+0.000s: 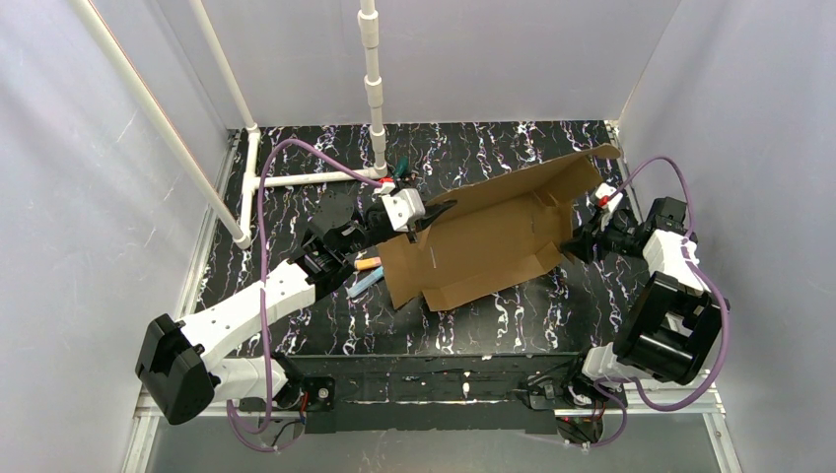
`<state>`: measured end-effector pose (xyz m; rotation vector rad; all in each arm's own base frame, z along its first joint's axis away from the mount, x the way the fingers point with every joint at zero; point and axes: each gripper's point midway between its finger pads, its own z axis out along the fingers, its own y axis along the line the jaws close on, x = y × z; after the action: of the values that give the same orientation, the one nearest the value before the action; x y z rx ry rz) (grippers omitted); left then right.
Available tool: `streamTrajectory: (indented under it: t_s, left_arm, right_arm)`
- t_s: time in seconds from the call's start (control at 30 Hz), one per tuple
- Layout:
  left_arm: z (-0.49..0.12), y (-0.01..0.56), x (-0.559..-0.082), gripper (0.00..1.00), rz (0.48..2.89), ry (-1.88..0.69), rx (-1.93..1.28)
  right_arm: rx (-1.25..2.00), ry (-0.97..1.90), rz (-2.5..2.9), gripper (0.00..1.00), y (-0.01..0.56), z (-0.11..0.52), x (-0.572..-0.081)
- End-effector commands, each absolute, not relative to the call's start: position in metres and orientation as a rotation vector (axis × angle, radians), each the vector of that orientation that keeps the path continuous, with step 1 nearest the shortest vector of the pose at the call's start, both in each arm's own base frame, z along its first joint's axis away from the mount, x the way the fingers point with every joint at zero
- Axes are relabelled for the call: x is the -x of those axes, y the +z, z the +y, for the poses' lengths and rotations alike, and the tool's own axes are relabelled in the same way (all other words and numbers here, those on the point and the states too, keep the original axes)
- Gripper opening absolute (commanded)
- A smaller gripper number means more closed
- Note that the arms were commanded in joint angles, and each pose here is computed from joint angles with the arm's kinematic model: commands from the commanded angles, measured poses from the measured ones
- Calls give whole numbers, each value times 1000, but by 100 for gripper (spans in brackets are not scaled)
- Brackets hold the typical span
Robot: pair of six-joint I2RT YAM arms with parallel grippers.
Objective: Fold the paper box
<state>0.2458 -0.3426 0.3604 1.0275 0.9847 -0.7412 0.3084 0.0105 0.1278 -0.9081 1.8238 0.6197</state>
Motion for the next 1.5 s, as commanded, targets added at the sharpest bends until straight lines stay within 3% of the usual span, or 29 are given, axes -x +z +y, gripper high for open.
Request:
streamTrajectory:
  t_s: [0.0,0.4,1.0,1.47]
  left_arm:
    - [-335,385,-244,0,943,-722,-968]
    - [-338,385,-250,0,960,-720,-955]
    - [-337,390,-251,0,977,-731,-924]
    - [-345,386,-238,0,931,-783,-1001]
  right_arm:
    - [920,634,1721,49,150,17,-316]
    - [1108,628,1712,42,138,49,-292]
    - [1117,665,1770,30,120,67,-285]
    - [817,592,1863,21,128,50,-335]
